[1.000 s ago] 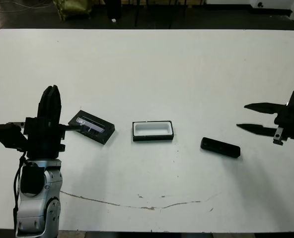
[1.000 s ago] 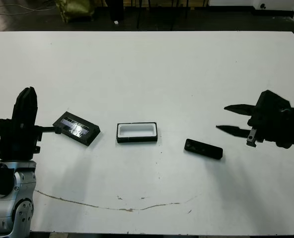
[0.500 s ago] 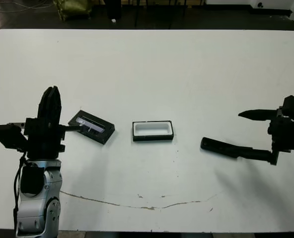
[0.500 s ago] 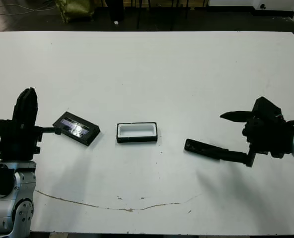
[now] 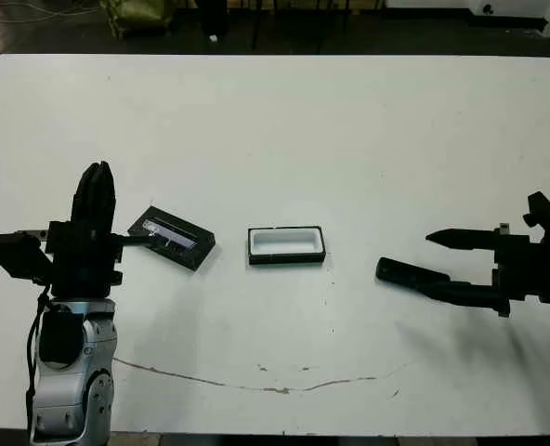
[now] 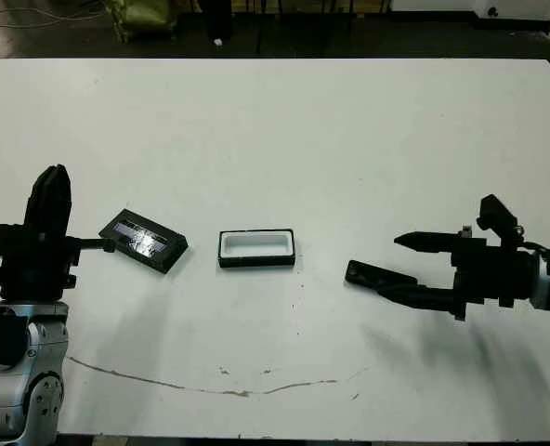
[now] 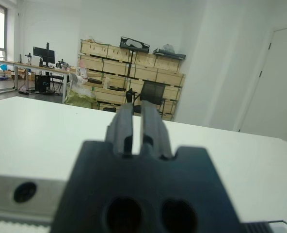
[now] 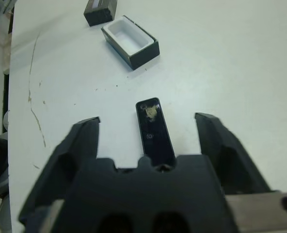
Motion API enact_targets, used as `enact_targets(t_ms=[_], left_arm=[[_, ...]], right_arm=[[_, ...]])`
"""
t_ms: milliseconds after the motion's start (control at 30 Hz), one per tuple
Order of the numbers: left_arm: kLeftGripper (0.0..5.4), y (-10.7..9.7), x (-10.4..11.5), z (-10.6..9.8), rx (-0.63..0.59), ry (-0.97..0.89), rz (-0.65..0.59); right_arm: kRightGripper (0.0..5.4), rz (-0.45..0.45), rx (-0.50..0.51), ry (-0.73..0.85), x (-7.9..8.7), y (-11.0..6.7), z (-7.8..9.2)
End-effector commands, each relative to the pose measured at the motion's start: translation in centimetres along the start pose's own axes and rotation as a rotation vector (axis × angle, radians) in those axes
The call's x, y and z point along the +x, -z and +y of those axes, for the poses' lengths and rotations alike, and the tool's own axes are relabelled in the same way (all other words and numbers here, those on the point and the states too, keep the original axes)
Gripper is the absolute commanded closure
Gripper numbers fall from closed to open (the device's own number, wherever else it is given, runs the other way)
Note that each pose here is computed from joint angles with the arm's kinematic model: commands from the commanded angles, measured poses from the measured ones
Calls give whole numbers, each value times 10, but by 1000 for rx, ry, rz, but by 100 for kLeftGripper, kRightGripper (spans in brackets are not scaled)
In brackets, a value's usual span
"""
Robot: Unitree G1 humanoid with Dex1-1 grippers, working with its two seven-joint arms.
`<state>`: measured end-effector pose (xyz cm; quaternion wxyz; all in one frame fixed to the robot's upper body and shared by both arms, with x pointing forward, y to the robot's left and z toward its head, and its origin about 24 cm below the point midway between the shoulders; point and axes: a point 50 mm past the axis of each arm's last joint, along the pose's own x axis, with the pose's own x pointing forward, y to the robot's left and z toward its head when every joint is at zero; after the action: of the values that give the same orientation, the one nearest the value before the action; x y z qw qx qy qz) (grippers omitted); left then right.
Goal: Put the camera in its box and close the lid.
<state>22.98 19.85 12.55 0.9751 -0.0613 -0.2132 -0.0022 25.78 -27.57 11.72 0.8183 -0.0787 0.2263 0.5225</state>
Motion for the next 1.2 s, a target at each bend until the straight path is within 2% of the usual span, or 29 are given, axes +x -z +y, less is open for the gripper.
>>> enact_targets(t_ms=[33,200,367,400,467,633,733,800,867,1000,1167,1200], left_arm=[[540,5,-3,2,1,-17,33],[540,4,-2,2,-7,-11,35],[540,3,-1,3,-3,-6,29],[540,3,-1,2,0,-9,28],[540,3,-2,2,-1,-13,32],[540,4,-2,3,5,-11,32],[540,4,-2,3,-3,-7,29],[540,4,-1,3,-5,-5,29],[540,4,-2,3,-1,-9,29],[540,4,-1,3,12,-8,25],[540,5,-2,2,-3,-17,34],[540,4,-3,2,-3,-20,36]], right_arm=[[203,5,41,-19,5,10,-2],[316,18,26,-32,8,11,0],[430,12,72,-71,9,17,-3],[454,26,48,-64,9,15,-3],[455,42,20,-56,7,13,-2],[356,41,-2,-65,7,12,0],[288,21,68,-74,6,15,-2],[245,1,58,-74,4,15,-2],[200,11,29,-54,-1,5,1],[113,19,54,-44,-6,-9,8],[1,16,42,-59,-5,-15,11],[1,14,51,-63,-5,-15,10]])
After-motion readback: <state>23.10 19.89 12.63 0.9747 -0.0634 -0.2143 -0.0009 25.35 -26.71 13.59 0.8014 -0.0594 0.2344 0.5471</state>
